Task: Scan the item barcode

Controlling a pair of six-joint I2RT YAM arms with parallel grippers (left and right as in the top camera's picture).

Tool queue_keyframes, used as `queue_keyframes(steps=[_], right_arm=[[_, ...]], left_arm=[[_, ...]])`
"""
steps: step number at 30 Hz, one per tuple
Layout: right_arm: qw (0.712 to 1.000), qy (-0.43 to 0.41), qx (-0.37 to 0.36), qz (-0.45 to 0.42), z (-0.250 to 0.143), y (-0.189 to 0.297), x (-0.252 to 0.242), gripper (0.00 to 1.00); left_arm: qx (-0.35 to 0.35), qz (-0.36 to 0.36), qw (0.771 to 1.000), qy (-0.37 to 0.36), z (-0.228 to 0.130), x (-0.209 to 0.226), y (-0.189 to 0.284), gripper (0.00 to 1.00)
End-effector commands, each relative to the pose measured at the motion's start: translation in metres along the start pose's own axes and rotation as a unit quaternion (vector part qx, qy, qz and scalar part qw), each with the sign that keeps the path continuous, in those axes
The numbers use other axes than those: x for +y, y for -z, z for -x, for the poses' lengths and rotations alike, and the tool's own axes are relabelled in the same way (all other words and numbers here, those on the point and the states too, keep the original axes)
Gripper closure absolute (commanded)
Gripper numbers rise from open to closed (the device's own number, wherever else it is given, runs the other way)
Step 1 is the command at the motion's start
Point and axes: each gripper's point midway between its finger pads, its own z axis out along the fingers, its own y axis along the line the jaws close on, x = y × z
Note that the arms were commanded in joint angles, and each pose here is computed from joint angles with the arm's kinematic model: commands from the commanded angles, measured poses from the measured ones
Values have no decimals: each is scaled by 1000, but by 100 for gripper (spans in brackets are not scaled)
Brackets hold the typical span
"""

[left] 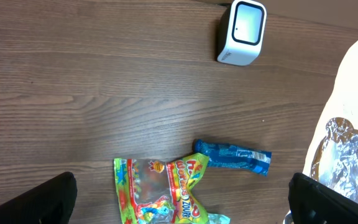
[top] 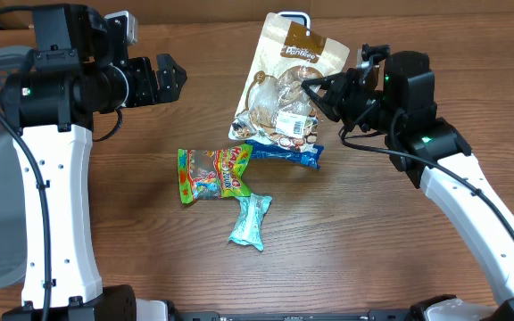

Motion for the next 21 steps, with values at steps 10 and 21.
queue_keyframes(steps=[10, 21], right_arm=[[999, 11, -35, 7, 12, 10, 17, 96], [998, 32, -46, -10, 15, 10, 10, 96]], left_arm=[[6, 2, 1000, 6, -2, 0, -4, 0], [6, 2, 1000, 6, -2, 0, -4, 0]])
